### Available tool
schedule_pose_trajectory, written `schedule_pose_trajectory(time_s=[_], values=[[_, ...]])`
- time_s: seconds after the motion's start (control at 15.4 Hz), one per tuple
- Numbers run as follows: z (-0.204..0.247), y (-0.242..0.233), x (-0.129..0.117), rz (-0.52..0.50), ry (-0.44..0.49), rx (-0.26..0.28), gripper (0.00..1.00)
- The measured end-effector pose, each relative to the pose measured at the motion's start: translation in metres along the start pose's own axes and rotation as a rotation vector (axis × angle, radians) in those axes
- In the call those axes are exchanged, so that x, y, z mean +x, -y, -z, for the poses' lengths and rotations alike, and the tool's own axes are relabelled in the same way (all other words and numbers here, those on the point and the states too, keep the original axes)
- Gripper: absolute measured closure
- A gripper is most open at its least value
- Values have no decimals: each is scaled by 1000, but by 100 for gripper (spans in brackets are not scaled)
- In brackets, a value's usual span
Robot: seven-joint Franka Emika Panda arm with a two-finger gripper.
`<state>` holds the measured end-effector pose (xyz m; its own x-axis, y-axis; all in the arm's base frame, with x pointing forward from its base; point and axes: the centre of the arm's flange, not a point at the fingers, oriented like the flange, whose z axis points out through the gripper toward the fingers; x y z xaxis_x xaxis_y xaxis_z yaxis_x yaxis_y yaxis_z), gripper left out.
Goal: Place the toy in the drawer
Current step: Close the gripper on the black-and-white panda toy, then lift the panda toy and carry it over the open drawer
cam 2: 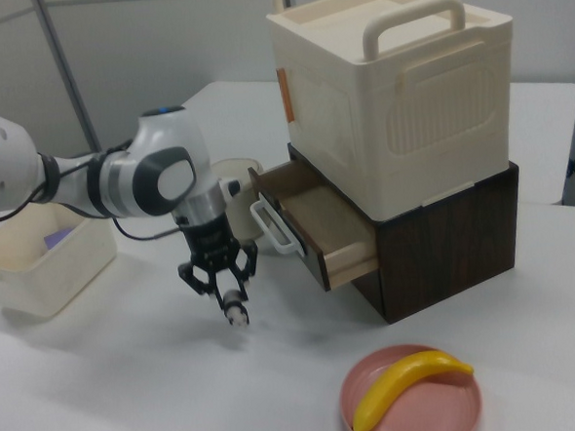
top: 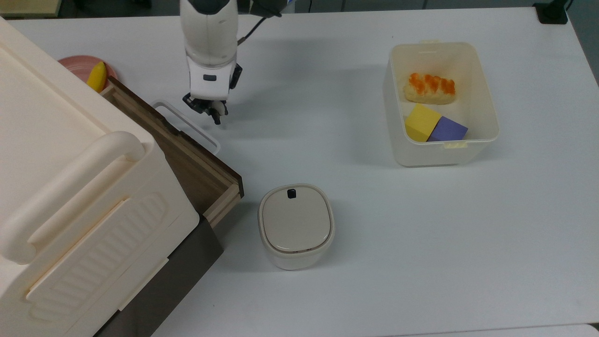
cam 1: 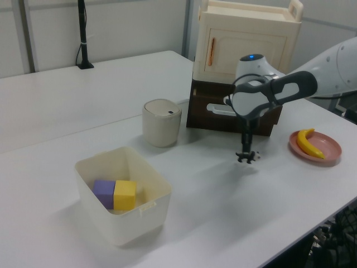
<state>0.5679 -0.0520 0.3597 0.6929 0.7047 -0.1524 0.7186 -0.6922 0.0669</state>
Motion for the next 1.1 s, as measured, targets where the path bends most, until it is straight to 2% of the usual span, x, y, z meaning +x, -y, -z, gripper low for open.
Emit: schedule_pose_trajectory(time_s=[0.19,0.45,0.91,1.1], values=[[36,7,32,-102,-86,-13,60],[90,-4,49,-217,-221,-15,60],[165,-26,53,-292,-390,-34,60],[173,-40,41,-339,-420,-22,60]])
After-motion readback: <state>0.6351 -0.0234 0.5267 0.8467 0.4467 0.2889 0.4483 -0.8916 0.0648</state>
